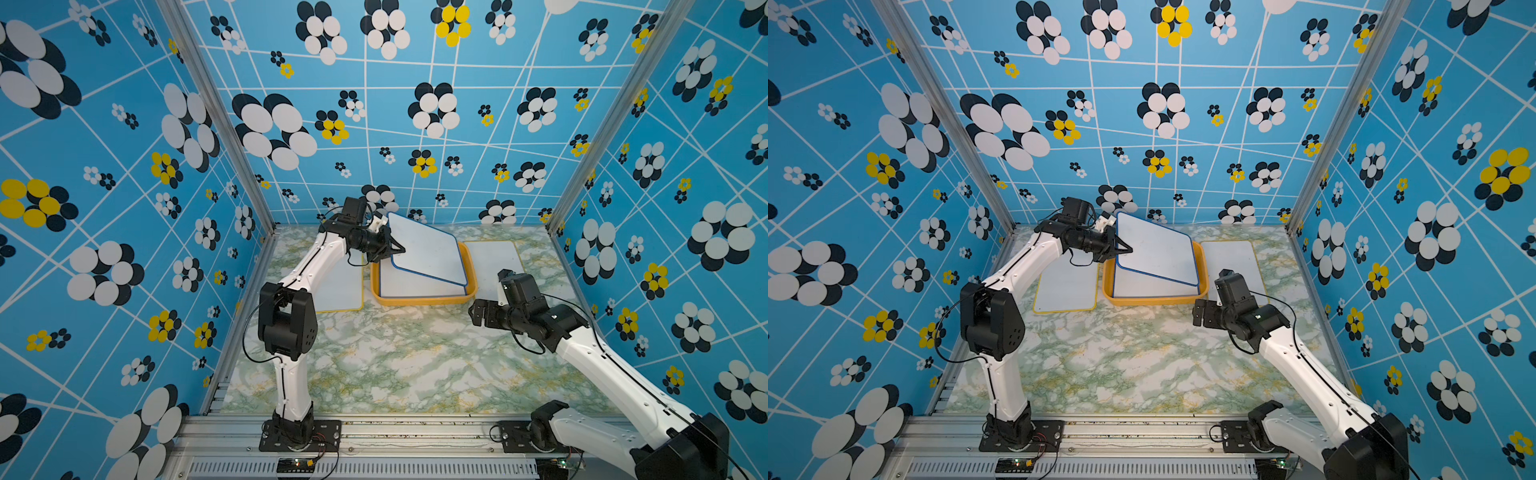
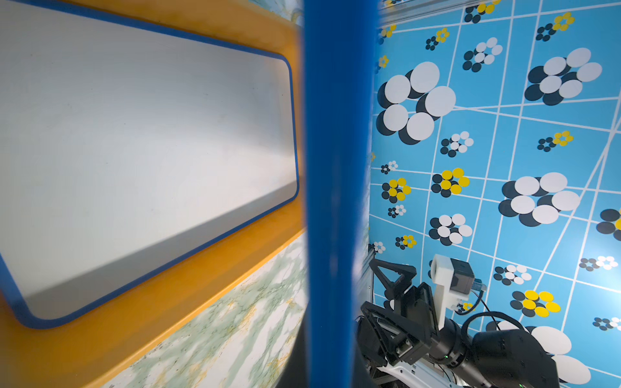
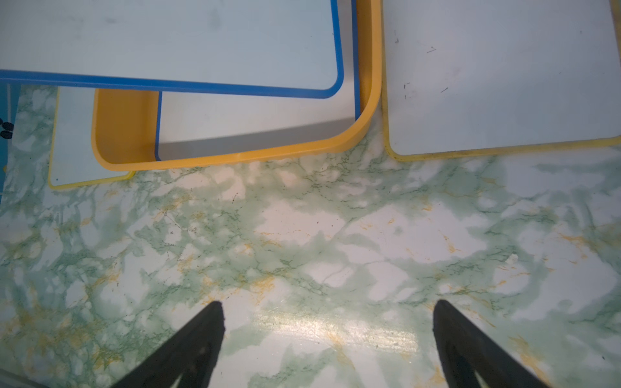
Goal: Put the whiteboard into the storage box
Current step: Place the whiteboard in the storage box.
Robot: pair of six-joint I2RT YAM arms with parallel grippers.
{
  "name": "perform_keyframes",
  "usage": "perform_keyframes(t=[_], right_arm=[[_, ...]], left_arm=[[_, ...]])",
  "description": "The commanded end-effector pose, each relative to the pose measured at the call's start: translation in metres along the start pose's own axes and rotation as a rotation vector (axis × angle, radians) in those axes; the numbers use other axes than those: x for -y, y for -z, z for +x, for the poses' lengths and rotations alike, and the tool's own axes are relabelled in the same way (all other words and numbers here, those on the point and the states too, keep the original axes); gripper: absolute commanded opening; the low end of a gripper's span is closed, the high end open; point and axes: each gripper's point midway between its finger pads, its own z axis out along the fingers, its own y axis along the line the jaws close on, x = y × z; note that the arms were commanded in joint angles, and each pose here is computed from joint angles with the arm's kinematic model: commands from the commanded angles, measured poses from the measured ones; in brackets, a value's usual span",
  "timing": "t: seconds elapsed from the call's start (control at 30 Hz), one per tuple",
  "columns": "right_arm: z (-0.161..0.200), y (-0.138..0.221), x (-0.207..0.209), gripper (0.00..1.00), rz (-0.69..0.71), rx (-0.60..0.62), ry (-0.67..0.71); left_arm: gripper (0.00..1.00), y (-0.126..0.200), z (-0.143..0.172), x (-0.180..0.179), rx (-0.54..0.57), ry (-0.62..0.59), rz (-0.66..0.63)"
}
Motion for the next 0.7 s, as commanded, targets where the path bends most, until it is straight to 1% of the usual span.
perform_keyframes(t=[0.0, 0.17, 0.67], right_arm=[[-0.004, 0.001, -0.009, 0.99, -0.043, -0.006, -0.009], [-0.005, -0.002, -0.012, 0.99, -0.053, -0.022, -0.014], [-0.009, -0.010, -0.019, 0.99, -0.073, -0.040, -0.042]], left_arm=[[0.00, 0.002, -0.011, 0.024, 0.007, -0.102, 0.081], [0.00, -0.006, -0.013, 0.016, -0.016, -0.086, 0.080], [0.00, -0.009, -0.012, -0.012, -0.028, -0.043, 0.016]])
